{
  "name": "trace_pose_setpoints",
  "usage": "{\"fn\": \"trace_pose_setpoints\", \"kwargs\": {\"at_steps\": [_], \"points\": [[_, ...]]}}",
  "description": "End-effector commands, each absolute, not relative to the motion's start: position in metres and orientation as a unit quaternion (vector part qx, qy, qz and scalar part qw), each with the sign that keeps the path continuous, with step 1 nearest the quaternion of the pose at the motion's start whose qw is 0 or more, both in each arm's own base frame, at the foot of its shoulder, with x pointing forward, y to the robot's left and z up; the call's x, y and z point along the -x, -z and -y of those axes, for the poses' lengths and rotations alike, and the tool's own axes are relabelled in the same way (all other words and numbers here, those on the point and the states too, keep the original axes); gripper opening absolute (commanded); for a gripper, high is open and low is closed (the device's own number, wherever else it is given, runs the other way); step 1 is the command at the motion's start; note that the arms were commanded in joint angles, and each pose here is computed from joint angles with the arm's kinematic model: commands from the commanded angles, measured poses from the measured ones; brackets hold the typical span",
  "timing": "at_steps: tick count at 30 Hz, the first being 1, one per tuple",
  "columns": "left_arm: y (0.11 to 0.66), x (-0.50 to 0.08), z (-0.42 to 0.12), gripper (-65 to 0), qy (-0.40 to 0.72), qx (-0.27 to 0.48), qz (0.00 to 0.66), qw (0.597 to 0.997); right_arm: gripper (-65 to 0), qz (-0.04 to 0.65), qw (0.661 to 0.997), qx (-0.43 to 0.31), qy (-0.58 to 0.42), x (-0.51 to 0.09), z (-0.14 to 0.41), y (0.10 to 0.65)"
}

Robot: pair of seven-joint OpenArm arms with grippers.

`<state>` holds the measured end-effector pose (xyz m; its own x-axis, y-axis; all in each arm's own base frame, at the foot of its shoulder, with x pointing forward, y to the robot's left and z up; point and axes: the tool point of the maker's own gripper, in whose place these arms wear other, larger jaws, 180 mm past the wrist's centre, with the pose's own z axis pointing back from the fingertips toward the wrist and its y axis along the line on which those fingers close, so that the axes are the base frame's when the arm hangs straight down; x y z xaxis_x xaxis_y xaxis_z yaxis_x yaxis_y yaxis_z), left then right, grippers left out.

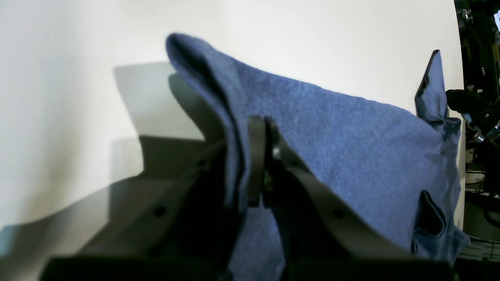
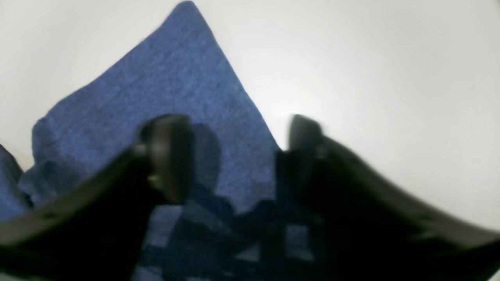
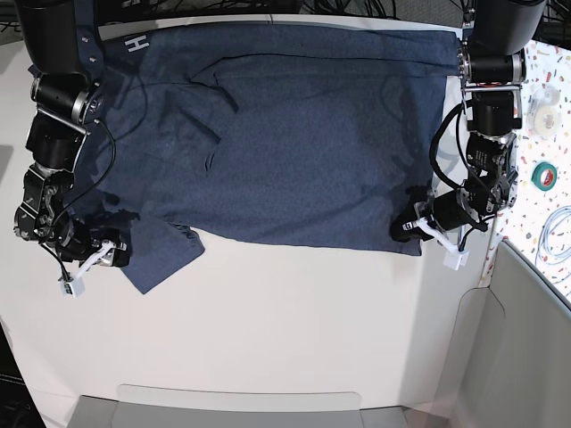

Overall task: Layout the t-shirt on the table in an organized manner, then fold the t-shirt properly
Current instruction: 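Grasp the shirt's hem and sleeve corners with both grippers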

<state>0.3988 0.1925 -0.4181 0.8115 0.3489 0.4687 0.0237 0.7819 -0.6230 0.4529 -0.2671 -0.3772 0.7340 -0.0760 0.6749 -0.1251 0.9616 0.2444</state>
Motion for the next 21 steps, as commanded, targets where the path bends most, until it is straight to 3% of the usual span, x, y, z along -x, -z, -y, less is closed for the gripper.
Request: {"fn": "trace_pose_setpoints", "kwargs": {"at_steps": [1,5,12,21], "points": [[0.424,-0.393,-0.198,-65.0,-0.079,0.297,0.273,0.912,-41.0,0.374,0.918,-0.131,-0.02,-0.459,0.272,0.366],[0.424,-0.393,-0.198,-65.0,-0.079,0.297,0.273,0.912,-64.4,0.37,0.92,-0.129,-0.025,-0.457,0.271,0.368],[0.424,-0.393,-0.198,-65.0,-0.079,0.297,0.273,0.912,-65.0,0.356,0.925,-0.122,-0.045,-0.453,0.265,0.376],[0.421,-0.395,-0.199,-65.0,-0.082,0.3,0.277,0.909,-65.0,0.411,0.905,-0.075,-0.083,-0.459,0.273,0.337]]}}
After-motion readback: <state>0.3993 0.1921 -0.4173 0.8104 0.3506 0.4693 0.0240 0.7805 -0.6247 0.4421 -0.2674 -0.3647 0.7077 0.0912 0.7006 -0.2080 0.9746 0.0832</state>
